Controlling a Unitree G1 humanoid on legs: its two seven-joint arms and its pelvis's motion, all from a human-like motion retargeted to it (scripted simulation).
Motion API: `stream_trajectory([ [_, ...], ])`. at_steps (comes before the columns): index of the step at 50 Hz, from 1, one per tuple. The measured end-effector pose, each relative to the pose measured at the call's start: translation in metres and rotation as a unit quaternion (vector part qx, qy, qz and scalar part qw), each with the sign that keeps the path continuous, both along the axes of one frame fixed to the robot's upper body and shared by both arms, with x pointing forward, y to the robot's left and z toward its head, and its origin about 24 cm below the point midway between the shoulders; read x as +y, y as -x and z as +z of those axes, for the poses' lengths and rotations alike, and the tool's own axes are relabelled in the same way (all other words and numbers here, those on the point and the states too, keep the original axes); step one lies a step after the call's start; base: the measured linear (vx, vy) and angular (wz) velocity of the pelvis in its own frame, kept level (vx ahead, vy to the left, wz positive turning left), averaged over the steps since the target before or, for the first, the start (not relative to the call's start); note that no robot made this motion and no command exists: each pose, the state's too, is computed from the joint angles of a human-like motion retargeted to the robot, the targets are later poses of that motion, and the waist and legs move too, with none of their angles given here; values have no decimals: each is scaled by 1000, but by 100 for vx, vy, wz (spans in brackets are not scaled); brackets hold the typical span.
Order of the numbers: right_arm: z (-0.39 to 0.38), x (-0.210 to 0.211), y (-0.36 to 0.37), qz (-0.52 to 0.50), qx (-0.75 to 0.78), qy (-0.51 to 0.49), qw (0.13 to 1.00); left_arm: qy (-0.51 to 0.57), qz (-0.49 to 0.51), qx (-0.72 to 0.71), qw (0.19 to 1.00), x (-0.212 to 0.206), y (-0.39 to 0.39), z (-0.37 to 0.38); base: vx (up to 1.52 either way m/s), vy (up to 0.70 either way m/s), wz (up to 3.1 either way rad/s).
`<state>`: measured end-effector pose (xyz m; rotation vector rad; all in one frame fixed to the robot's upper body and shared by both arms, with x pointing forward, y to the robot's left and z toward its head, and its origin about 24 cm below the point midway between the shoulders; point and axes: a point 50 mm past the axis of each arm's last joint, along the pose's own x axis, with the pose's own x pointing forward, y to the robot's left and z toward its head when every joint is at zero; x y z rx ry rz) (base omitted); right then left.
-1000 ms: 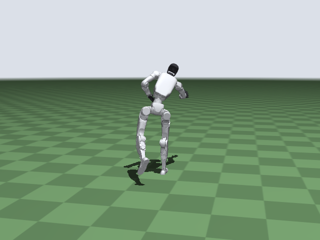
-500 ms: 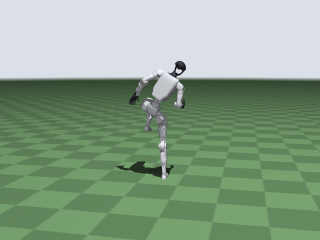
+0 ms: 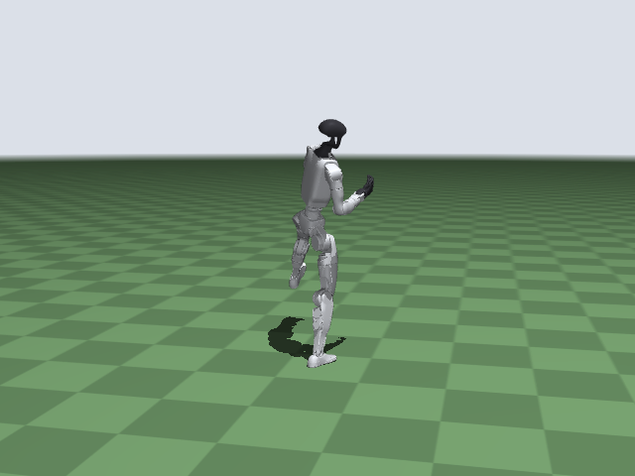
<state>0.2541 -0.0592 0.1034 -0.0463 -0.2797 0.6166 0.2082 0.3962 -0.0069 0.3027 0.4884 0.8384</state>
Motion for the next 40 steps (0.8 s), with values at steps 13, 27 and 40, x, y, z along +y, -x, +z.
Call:
stream_trajectory([
  [13, 85, -27, 7, -87, -223, -53, 970, -502, -358, -445, 650, -184, -79, 315, 16, 33, 135],
  [27, 248, -76, 46, -405, -698, 160, 569, 340, -372, -586, 634, -185, 3, 183, 23, 12, 57],
  [40, 309, -159, -128, -561, -143, -145, 802, 665, -307, -559, 388, -233, 13, 149, 23, 25, 30],
])
